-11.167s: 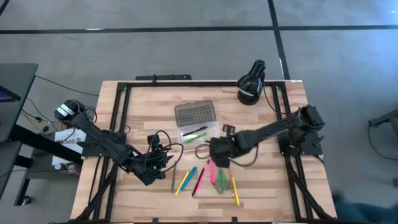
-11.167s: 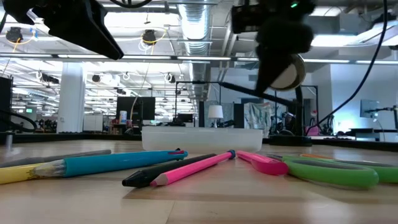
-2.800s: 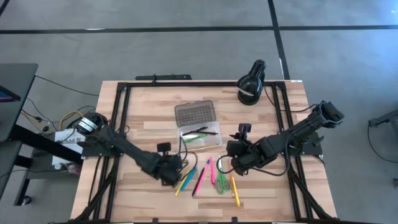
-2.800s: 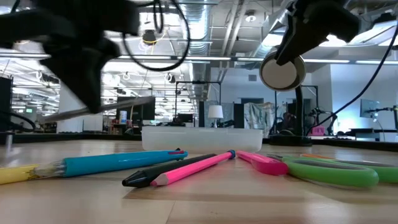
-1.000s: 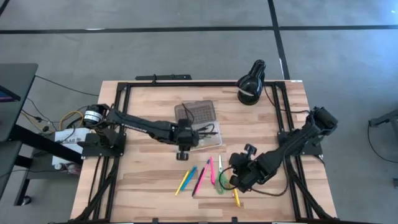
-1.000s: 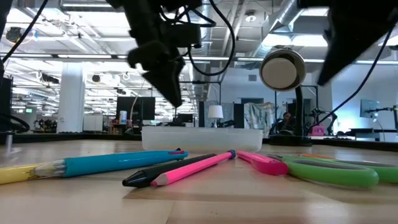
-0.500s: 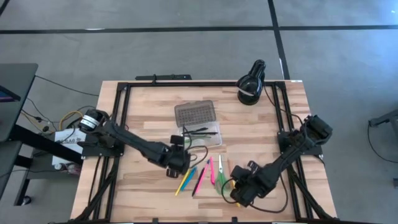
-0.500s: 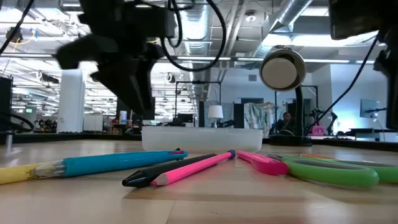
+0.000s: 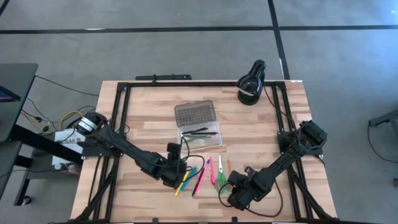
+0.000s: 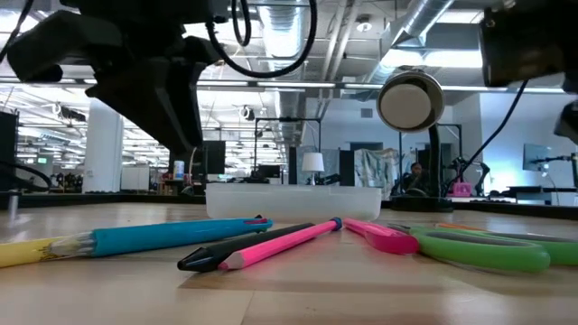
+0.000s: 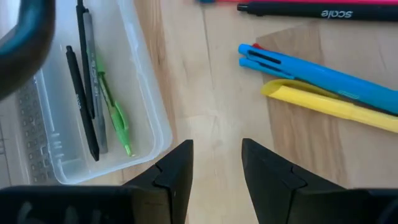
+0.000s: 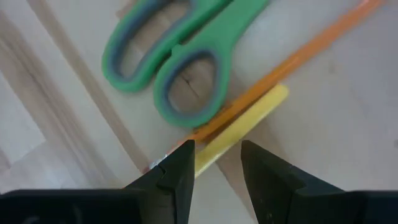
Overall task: Pick & place school supplies into a supply box
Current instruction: Put the right yellow pen into the transparent supply box
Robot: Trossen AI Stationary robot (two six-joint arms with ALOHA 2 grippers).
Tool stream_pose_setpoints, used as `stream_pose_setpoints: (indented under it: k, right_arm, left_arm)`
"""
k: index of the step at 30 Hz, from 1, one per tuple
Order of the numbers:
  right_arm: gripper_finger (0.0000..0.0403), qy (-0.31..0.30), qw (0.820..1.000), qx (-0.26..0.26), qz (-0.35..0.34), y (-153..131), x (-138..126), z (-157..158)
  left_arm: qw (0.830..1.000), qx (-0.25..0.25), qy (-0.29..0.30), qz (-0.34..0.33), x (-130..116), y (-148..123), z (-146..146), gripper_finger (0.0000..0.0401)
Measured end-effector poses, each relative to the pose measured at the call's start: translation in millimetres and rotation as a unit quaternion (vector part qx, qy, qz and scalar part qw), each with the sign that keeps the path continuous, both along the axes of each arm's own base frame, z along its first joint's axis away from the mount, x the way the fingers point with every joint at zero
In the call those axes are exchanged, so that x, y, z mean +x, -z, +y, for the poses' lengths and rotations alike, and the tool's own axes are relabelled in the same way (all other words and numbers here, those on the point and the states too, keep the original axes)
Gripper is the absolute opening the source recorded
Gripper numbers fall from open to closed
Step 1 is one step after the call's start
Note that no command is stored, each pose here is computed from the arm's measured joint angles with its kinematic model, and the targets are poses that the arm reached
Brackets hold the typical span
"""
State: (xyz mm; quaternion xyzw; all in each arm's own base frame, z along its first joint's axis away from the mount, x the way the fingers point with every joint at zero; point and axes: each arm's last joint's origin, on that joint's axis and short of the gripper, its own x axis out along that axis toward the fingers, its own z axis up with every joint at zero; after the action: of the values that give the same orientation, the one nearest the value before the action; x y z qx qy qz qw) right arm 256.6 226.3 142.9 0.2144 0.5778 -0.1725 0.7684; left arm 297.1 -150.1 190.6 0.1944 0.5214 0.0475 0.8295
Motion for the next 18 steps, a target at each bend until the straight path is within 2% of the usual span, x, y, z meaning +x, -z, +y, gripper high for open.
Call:
stream_pose_setpoints:
  k: [18]
  right_arm:
    - [0.0124,0.018,0.999,0.017,0.021,2.2,-2.7,2.2]
  left_arm:
    - [1.0,0.004,-0.009,-0.008,-1.0,-0.1,-1.7,0.0132]
